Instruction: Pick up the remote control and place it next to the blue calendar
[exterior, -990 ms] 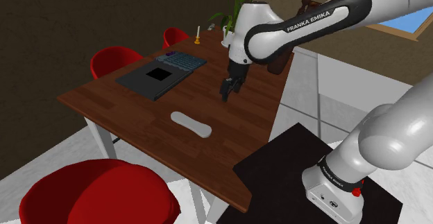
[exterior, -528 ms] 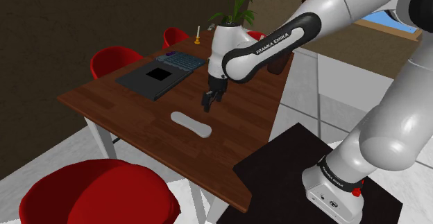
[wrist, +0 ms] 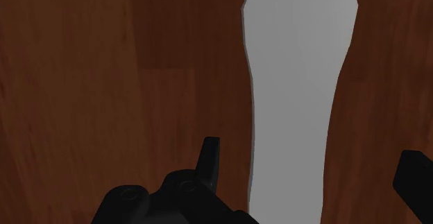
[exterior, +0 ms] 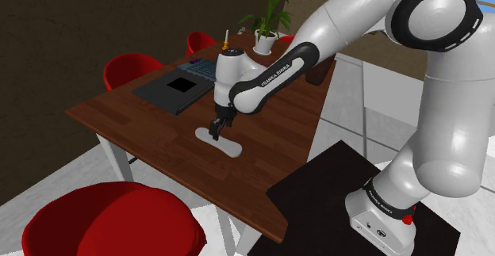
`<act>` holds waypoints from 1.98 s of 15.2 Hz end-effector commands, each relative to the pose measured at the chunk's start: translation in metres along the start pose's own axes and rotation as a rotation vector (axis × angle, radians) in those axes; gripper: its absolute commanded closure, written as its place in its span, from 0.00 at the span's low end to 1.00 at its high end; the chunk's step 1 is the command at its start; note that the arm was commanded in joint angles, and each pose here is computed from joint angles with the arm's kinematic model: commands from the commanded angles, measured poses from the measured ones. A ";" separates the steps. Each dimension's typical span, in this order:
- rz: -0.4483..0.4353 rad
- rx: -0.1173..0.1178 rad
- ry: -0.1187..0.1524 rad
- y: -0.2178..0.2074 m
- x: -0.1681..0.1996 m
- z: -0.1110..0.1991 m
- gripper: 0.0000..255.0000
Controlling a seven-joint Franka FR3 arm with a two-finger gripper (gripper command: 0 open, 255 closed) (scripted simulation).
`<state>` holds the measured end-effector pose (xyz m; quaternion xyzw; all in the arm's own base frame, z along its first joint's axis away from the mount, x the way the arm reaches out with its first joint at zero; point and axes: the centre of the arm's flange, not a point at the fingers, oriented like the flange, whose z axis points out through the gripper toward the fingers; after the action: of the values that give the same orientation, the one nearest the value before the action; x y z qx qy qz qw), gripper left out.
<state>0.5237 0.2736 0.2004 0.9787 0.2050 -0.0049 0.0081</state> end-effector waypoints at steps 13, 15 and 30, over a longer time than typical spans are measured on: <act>-0.017 -0.006 0.003 -0.003 0.012 0.059 0.00; -0.017 -0.006 0.003 -0.003 0.012 0.059 0.00; -0.017 -0.006 0.003 -0.003 0.012 0.038 1.00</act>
<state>0.5338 0.2807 0.1572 0.9769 0.2132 -0.0033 0.0107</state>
